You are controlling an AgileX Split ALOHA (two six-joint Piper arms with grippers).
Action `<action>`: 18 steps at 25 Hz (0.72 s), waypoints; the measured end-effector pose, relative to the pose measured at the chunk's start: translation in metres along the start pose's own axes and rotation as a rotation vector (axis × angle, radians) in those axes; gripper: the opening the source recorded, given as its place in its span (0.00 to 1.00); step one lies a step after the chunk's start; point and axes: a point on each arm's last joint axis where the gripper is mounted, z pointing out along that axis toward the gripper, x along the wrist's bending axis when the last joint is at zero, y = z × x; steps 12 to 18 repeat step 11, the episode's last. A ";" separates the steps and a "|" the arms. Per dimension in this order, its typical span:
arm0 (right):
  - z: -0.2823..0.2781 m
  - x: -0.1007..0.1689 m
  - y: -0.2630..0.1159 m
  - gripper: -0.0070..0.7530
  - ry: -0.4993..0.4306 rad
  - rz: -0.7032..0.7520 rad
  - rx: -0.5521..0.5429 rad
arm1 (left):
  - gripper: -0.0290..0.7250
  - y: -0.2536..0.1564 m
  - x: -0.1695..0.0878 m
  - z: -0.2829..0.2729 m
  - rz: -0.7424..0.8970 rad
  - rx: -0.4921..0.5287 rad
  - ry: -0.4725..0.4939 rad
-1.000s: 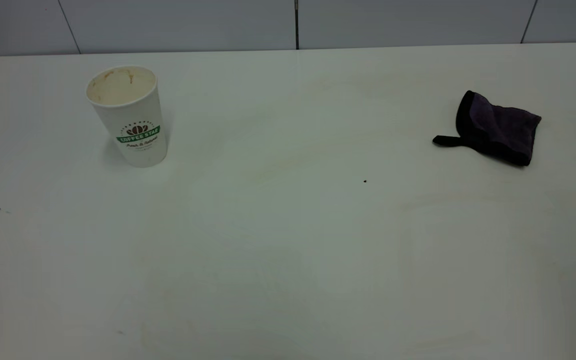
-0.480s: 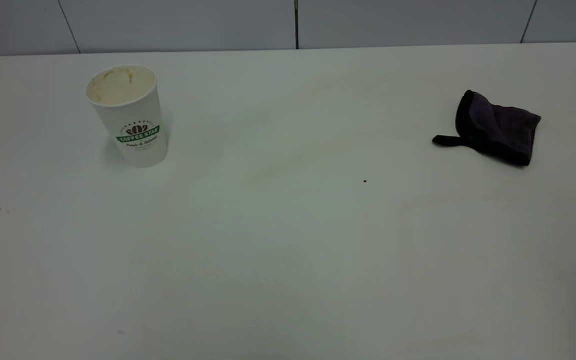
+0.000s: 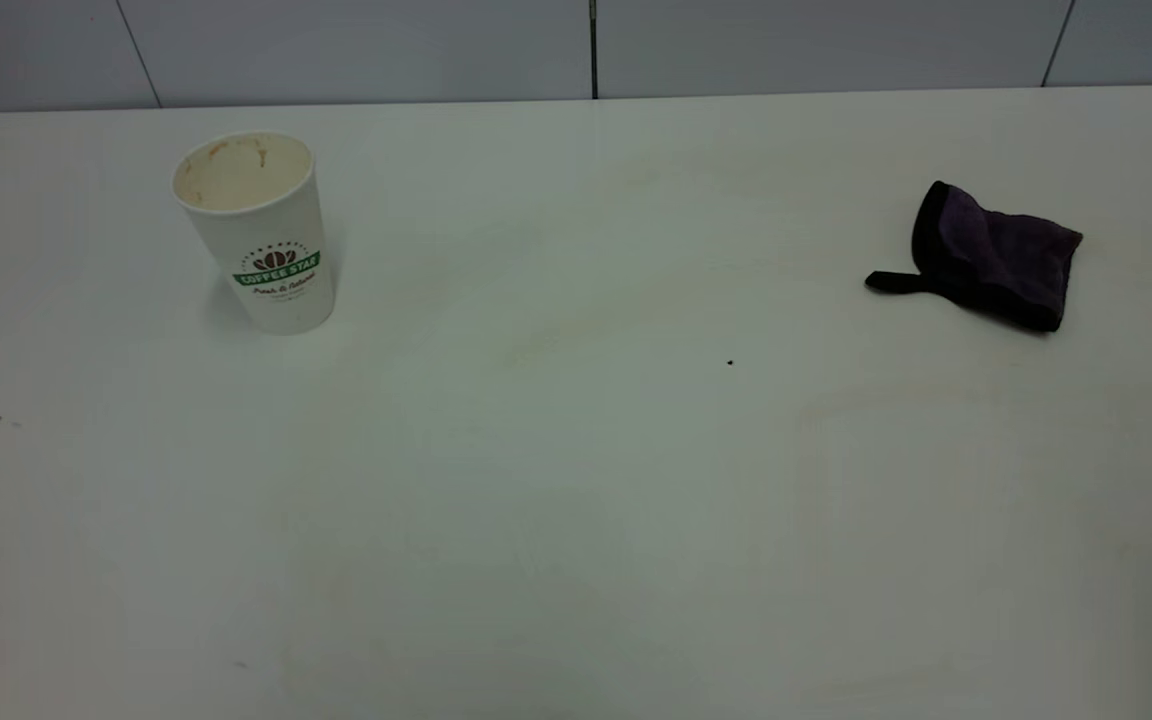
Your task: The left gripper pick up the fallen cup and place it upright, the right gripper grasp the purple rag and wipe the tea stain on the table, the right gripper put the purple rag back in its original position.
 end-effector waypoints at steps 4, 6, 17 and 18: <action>0.000 0.000 0.000 0.43 -0.001 0.000 0.000 | 0.61 0.000 0.000 0.000 0.001 0.000 0.000; 0.000 0.000 0.000 0.43 -0.001 -0.002 0.000 | 0.61 0.000 0.000 0.000 0.001 0.000 0.000; 0.000 0.000 0.000 0.42 -0.001 -0.002 0.000 | 0.61 0.000 0.000 0.000 0.001 0.000 0.000; 0.000 0.000 0.000 0.42 -0.001 -0.002 0.000 | 0.61 0.000 0.000 0.000 0.001 0.000 0.000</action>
